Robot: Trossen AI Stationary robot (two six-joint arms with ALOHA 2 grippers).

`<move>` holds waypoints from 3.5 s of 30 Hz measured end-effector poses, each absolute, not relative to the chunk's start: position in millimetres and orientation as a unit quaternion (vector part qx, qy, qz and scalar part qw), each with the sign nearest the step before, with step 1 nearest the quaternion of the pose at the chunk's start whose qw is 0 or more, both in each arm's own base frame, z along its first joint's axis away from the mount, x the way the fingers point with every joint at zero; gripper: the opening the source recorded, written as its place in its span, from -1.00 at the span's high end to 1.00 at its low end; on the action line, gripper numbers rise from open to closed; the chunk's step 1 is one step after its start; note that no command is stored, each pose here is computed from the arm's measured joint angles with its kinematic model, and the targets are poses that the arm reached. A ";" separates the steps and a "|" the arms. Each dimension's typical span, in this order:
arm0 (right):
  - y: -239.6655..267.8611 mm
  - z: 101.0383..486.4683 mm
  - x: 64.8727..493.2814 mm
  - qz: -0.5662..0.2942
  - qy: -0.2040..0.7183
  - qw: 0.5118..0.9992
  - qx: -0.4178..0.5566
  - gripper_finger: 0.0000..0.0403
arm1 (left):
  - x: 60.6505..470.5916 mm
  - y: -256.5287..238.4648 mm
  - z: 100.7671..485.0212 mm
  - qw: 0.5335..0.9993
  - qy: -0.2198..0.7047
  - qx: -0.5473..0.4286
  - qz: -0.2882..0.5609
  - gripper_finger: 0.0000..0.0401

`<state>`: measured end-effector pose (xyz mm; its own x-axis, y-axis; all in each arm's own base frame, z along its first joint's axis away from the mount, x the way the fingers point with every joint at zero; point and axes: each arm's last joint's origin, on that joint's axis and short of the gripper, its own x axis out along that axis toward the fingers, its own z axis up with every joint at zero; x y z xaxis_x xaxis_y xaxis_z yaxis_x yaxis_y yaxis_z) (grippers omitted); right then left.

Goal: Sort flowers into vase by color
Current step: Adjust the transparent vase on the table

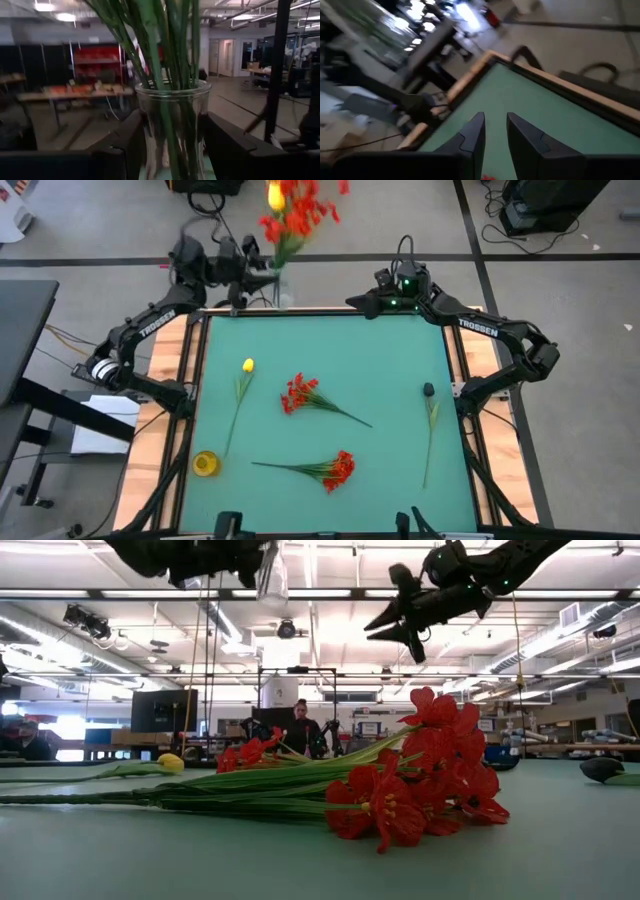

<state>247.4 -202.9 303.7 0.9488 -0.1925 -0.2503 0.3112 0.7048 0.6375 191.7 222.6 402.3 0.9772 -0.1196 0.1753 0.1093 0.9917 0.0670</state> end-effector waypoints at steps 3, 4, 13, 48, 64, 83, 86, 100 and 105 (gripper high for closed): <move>-200.8 309.6 250.8 -0.116 0.061 0.929 0.346 0.56 | 199.5 219.4 363.9 0.996 -0.070 -0.009 -0.047 0.11; -200.4 309.7 251.0 -0.115 0.061 0.928 0.349 0.56 | 201.4 217.3 350.0 0.997 -0.068 -0.015 -0.039 0.11; -196.3 304.0 251.8 -0.100 0.092 0.922 0.363 0.56 | 160.3 200.1 234.8 0.979 -0.104 -0.003 0.175 0.11; -196.2 303.6 251.5 -0.090 0.100 0.943 0.305 0.56 | 104.9 162.3 122.8 0.900 0.051 -0.016 0.434 0.06; -185.8 303.5 259.2 -0.068 0.110 0.957 0.261 0.56 | 97.9 147.0 121.7 0.912 0.020 -0.016 0.410 0.05; -168.2 303.0 271.0 -0.039 0.121 0.962 0.241 0.56 | 100.7 144.3 129.0 0.944 0.000 0.037 0.329 0.05; -163.9 303.0 273.7 -0.034 0.123 0.964 0.234 0.56 | 98.0 146.8 127.1 0.938 0.009 0.033 0.345 0.05; -143.6 302.1 285.8 -0.032 0.132 0.967 0.217 0.44 | 99.8 145.5 123.3 0.951 0.028 0.028 0.306 0.05; -136.8 297.9 288.6 -0.060 0.152 0.964 0.212 0.40 | 100.0 144.8 123.9 0.954 0.025 0.034 0.298 0.05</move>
<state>288.6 -136.8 297.9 0.9469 -0.0511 -0.3175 0.1796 0.9030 0.3903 100.0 144.8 123.9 0.8210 0.5703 -0.0277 -0.5669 0.8200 0.0792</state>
